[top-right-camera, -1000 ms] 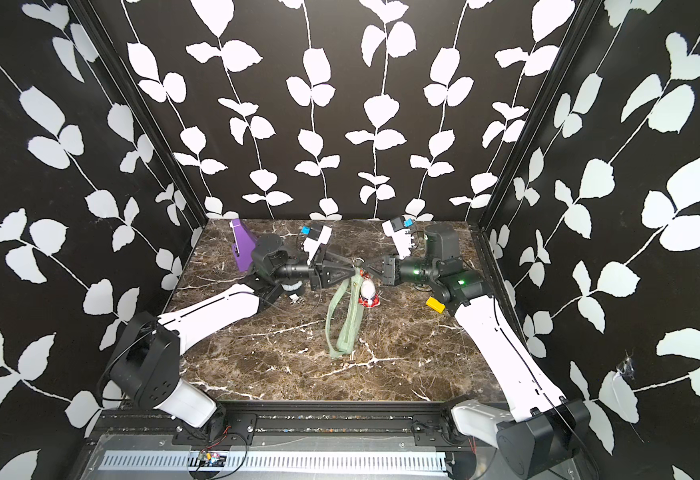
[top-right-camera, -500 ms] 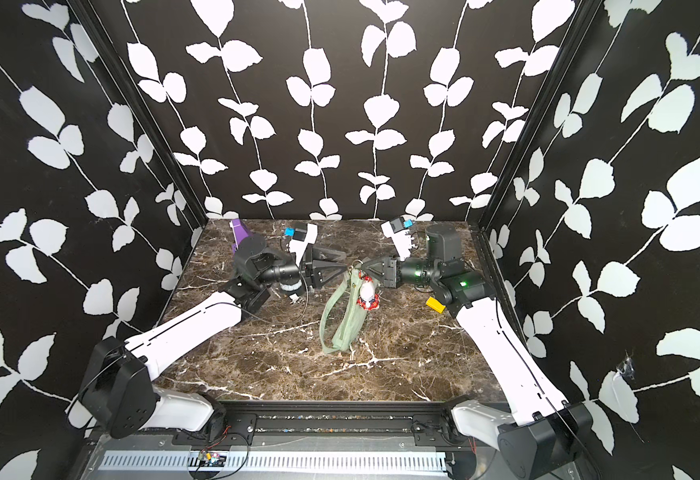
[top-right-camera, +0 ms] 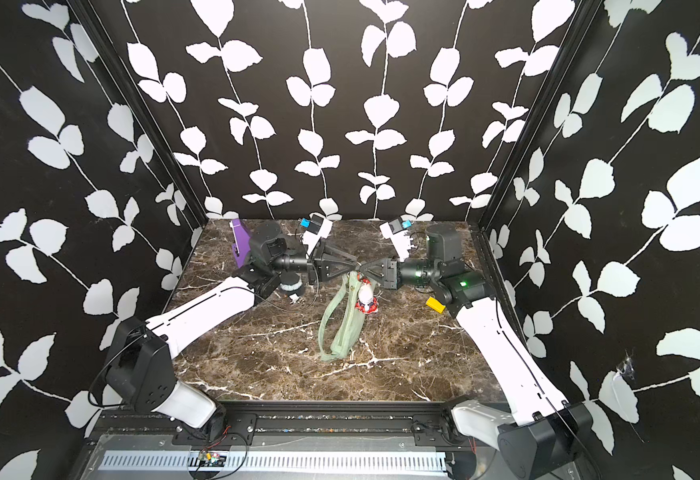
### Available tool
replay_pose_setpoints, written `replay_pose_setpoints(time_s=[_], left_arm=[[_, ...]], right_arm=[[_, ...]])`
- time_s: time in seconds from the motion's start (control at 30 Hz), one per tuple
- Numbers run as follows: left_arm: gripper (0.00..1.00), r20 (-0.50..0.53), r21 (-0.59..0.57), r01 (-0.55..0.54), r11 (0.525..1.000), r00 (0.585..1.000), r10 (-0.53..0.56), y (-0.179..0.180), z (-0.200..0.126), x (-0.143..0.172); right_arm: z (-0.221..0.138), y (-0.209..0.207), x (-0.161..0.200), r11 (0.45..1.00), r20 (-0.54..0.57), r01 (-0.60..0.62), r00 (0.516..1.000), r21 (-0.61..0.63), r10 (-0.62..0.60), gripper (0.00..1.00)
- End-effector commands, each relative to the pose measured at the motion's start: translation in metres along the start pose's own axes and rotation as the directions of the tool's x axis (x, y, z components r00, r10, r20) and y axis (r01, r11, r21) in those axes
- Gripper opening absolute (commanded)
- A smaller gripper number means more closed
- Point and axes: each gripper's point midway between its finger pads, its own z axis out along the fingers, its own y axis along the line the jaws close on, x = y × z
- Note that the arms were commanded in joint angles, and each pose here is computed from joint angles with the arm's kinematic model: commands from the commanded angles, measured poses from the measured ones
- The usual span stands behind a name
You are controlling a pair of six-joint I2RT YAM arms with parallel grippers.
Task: Remove the decoration from the bag
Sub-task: Remove the decoration item from the bag.
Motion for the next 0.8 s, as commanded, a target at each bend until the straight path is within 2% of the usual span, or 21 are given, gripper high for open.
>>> replay_pose_setpoints(time_s=[0.0,0.17,0.4,0.63,0.77], left_arm=[[0.24,0.006,0.051,-0.027,0.998,1.000,0.027,-0.012,0.001,-0.013],[0.02,0.003,0.055,-0.024,0.998,1.000,0.024,-0.012,0.002,-0.013],[0.00,-0.001,0.036,-0.022,0.999,1.000,0.022,-0.011,0.001,-0.013],[0.00,0.020,0.022,-0.024,0.999,1.000,0.023,-0.012,0.000,-0.022],[0.00,0.028,0.032,-0.035,0.999,0.999,0.034,-0.015,0.000,-0.026]], right_arm=[[-0.007,0.023,-0.017,0.994,0.048,0.097,0.994,-0.045,-0.095,0.00],[-0.008,0.024,-0.019,0.994,0.052,0.101,0.994,-0.041,-0.099,0.00],[-0.009,0.015,-0.016,0.995,0.062,0.099,0.993,0.010,-0.099,0.00],[-0.012,0.006,-0.001,0.986,0.087,0.158,0.983,0.057,-0.162,0.32],[-0.014,0.003,0.003,0.976,0.121,0.205,0.970,0.072,-0.213,0.38]])
